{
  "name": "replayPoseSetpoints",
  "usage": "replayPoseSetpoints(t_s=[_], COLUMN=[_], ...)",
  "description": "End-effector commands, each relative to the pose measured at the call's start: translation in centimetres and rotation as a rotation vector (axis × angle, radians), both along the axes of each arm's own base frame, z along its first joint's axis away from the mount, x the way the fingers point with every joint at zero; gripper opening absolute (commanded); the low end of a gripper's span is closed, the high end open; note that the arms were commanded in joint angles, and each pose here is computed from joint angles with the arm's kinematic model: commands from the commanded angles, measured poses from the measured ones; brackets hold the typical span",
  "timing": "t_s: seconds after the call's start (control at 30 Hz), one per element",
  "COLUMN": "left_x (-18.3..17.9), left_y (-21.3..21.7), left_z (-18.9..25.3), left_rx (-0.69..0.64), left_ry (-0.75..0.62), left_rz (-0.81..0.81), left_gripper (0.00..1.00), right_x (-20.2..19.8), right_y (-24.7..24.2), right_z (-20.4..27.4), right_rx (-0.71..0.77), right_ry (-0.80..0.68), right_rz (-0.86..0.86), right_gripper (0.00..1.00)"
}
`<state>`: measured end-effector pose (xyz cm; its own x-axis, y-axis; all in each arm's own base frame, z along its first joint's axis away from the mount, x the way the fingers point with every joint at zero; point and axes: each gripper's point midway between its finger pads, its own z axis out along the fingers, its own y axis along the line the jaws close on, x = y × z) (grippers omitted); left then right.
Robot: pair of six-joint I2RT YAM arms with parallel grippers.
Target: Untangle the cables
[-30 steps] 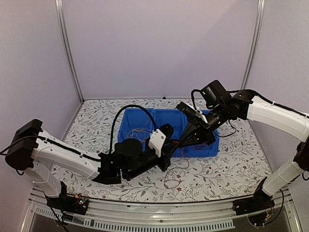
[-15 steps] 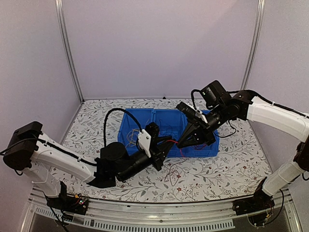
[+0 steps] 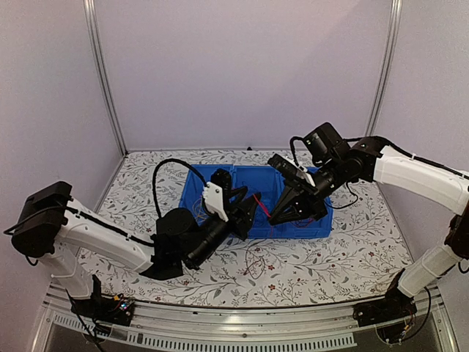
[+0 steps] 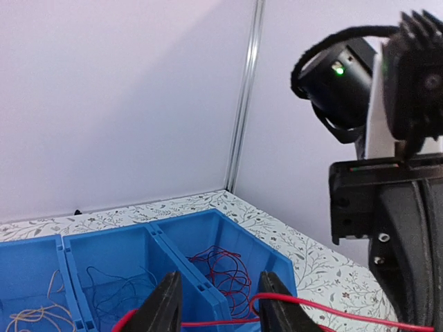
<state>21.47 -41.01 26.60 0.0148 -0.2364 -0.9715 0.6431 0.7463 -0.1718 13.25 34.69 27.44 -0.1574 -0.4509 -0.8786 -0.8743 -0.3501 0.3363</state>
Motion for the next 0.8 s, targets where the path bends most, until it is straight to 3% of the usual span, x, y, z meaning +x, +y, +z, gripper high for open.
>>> replayPoseSetpoints(t_s=[0.0,0.4,0.6,0.77], left_x=[4.6,8.0,7.3,6.0], left_y=[4.6,15.4,22.0,24.1], left_z=[-0.3,-3.1,-4.5,-4.8], left_rx=[-0.137,-0.112,-0.132,-0.150], left_ry=[0.101,0.231,0.284,0.303], left_rz=[0.241,0.519,0.620,0.608], left_gripper=[0.40,0.45,0.45,0.45], right_x=[-1.6,-1.3,-0.3,1.2], right_y=[-0.6,-4.4,-5.9,-6.5], right_z=[2.0,10.0,12.7,14.0], right_rx=[0.043,0.166,0.211,0.238], right_ry=[0.022,-0.097,-0.156,-0.193], right_rz=[0.066,0.023,-0.024,-0.078], right_gripper=[0.00,0.00,0.00,0.00])
